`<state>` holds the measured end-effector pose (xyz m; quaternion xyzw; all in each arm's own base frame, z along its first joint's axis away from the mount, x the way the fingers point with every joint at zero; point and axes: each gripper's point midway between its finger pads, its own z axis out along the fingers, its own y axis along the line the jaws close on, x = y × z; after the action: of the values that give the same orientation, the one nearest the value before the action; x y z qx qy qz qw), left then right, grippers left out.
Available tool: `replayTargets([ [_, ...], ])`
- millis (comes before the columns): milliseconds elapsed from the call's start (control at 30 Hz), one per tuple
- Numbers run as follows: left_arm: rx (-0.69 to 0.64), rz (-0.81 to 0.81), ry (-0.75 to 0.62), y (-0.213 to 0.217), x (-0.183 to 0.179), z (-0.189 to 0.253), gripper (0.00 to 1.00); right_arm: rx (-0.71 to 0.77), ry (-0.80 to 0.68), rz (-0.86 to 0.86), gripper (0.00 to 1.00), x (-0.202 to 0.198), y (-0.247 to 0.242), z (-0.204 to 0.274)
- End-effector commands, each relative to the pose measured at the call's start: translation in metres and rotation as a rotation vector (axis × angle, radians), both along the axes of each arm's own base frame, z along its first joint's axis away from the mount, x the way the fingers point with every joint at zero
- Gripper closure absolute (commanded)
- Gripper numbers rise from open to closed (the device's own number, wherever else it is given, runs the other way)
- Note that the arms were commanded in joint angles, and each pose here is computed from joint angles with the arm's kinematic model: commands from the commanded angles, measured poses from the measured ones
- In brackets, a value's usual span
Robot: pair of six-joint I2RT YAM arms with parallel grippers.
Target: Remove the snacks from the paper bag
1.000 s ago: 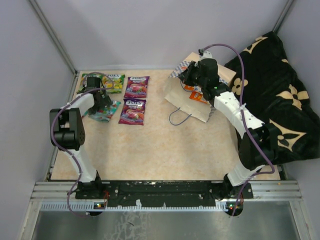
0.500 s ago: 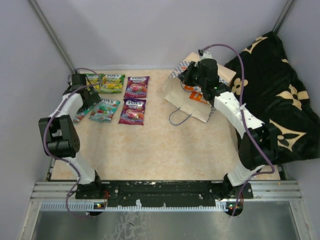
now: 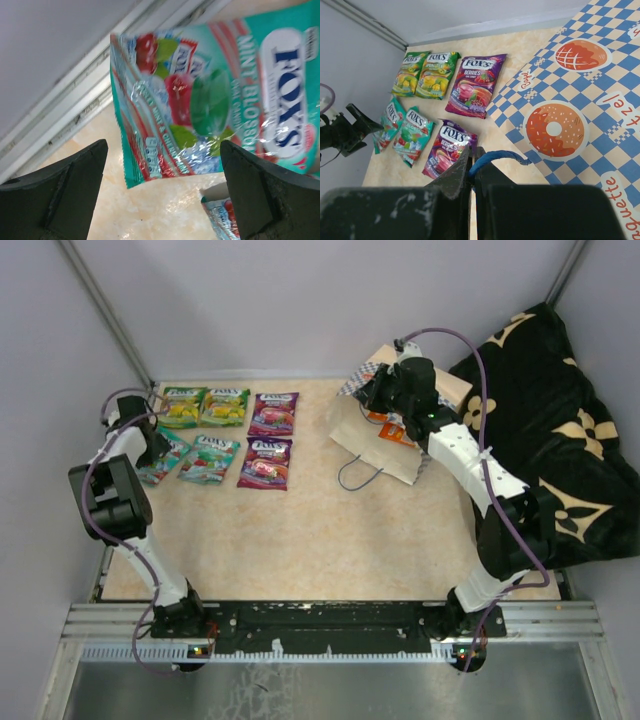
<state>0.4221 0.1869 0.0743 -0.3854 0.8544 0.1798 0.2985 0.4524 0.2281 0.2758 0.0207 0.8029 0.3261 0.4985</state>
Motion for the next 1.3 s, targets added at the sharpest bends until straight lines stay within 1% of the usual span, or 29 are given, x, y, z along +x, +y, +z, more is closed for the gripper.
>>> replayTargets([
  [0,-0.015,0.124,-0.063,-0.001,-0.014,-0.012,0.0,0.013,-0.089,0.025,1.0,-0.006,-0.001,0.036],
  [233,-0.179,0.214,-0.209,-0.028,-0.032,-0.034,0.0,0.008,-0.093,0.018,1.0,-0.008,-0.005,0.037],
  [400,-0.273,0.273,-0.259,-0.044,-0.041,-0.042,0.0,0.005,-0.093,0.017,1.0,-0.008,-0.006,0.036],
  [500,-0.316,0.304,-0.283,-0.051,-0.045,-0.041,0.0,0.005,-0.091,0.019,1.0,-0.008,-0.005,0.035],
  [667,-0.366,0.294,-0.341,-0.061,-0.044,-0.032,0.0,0.004,-0.084,0.022,1.0,-0.006,-0.004,0.031],
  [967,-0.367,0.29,-0.35,-0.062,-0.045,-0.027,0.0,-0.001,-0.083,0.021,1.0,-0.006,-0.004,0.03],
  [1100,-0.346,0.214,-0.376,-0.062,-0.036,-0.004,0.01,-0.004,-0.086,0.017,1.0,-0.005,-0.005,0.032],
  [1167,-0.298,0.191,-0.372,-0.056,-0.038,0.008,0.0,-0.005,-0.091,0.02,1.0,-0.005,-0.005,0.033],
  [1267,-0.184,0.246,-0.328,-0.036,-0.055,0.015,0.0,-0.01,-0.091,0.013,1.0,-0.003,-0.006,0.032],
])
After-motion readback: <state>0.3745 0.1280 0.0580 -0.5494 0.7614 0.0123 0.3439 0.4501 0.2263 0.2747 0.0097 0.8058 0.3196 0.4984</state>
